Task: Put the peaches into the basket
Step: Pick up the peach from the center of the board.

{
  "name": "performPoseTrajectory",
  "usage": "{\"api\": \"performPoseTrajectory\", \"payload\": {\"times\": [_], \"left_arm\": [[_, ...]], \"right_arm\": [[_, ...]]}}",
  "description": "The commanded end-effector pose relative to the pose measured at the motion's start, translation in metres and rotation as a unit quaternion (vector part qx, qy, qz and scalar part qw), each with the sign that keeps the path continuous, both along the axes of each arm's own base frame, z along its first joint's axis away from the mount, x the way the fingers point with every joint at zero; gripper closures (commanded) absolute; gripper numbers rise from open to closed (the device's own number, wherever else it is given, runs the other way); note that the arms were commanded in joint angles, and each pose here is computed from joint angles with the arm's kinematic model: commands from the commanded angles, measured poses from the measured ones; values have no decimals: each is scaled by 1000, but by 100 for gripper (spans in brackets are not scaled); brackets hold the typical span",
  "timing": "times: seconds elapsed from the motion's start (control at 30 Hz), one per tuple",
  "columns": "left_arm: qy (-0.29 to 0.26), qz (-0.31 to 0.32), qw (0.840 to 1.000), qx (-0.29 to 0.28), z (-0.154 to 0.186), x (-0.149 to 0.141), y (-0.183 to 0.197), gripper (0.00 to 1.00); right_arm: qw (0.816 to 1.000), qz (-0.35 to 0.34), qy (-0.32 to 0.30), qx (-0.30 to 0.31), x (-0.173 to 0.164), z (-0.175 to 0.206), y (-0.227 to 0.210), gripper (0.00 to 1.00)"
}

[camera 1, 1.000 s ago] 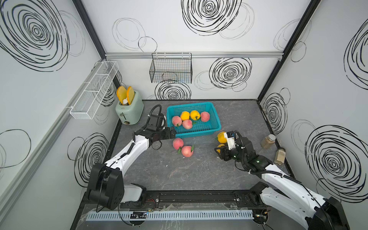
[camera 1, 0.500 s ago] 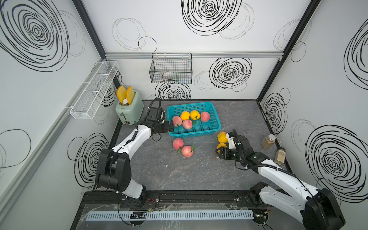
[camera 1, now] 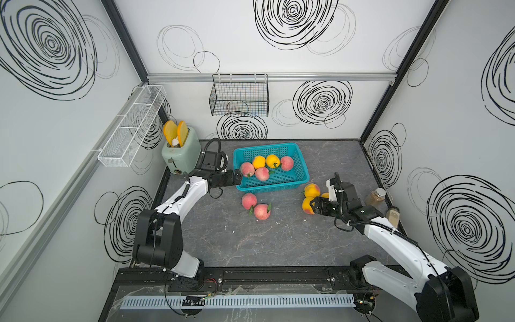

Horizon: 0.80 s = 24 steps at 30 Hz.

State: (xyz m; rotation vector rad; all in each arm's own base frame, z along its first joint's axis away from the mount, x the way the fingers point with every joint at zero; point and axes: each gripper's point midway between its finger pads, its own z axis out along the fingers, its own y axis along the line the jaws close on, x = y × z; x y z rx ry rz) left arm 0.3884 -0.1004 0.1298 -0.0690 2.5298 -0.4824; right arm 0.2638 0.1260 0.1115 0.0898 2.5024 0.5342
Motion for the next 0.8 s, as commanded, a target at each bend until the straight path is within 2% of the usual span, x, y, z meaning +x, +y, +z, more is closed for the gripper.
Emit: {"api": "performPoseTrajectory", "payload": {"times": [0.0,0.2,0.77], "left_arm": [[-22,1,1000,-6,6,5,5,2],[-16,-4,1000,-23,-4,2,1,2],[-36,-2,997,-70,12,5,2,2]], "right_arm": [[1000,18,15,-2,3,1,5,12],[999,19,25,-17,14,-4,6,11],[997,18,51,-54,30,-20,5,12]]}}
